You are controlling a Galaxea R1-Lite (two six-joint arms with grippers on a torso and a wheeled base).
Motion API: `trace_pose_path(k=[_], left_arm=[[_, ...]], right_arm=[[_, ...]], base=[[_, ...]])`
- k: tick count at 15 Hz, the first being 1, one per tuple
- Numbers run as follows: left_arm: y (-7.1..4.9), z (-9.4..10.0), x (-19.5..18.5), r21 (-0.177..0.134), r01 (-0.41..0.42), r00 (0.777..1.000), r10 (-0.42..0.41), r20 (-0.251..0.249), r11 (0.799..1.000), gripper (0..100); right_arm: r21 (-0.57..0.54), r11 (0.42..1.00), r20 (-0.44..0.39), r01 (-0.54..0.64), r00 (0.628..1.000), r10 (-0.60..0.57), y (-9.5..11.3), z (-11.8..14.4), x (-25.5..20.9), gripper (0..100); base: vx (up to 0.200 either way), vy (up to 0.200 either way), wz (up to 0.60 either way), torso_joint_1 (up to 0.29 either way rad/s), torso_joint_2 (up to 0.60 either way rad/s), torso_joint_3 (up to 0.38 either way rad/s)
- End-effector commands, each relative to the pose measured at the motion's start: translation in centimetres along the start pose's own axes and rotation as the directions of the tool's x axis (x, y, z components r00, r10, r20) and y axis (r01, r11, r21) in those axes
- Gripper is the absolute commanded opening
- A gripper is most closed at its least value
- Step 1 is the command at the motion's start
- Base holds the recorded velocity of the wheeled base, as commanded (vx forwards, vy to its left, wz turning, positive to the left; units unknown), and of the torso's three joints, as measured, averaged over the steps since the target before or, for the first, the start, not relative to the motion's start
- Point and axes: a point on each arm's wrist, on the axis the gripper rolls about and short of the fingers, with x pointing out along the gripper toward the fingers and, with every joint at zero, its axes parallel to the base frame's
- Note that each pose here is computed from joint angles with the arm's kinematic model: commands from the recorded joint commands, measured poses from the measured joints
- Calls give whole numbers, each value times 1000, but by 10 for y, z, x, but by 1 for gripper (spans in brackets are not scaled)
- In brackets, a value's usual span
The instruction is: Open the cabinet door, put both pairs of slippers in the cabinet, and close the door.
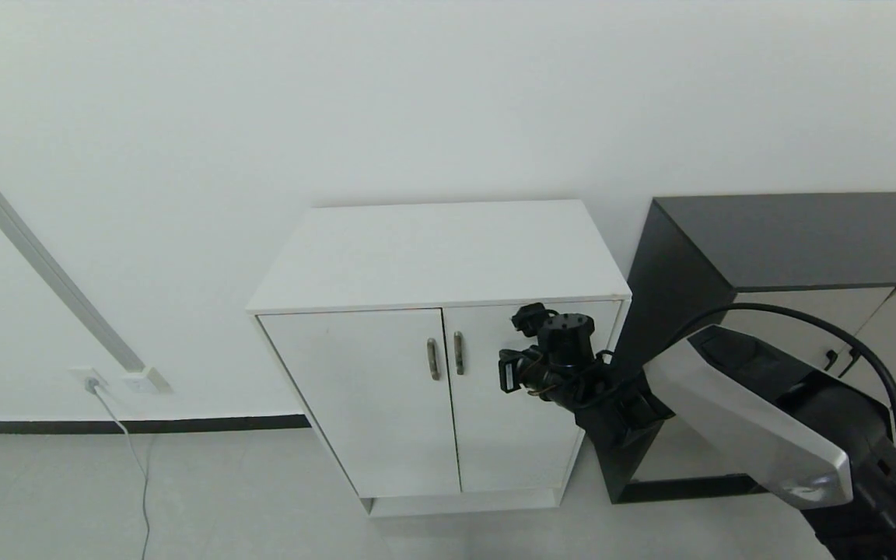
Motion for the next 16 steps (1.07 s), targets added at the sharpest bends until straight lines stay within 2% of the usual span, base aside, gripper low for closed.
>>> trace_pose_path(k=[1,6,11,13,16], left_arm=[[0,0,0,0,0,1000,0,-1,1000,0],[0,0,0,0,0,1000,0,-1,1000,0],[0,0,0,0,0,1000,0,-1,1000,0],[0,0,0,0,0,1000,0,-1,1000,0],[0,0,0,0,0,1000,0,-1,1000,0]], right_arm=[[1,1000,0,5,1000,-5,-3,-2,2,0],[2,1000,1,2,1000,-2,0,6,-13,0],[4,1000,45,5,999,-6,-2,14,-78,0],[14,998,73,66,995,-67,-16,12,-110,0],[41,979,98,198,975,-201,-52,6,-165,0]], base=[[0,0,0,0,0,0],[0,0,0,0,0,0],[0,0,0,0,0,0],[0,0,0,0,0,0],[0,0,0,0,0,0]])
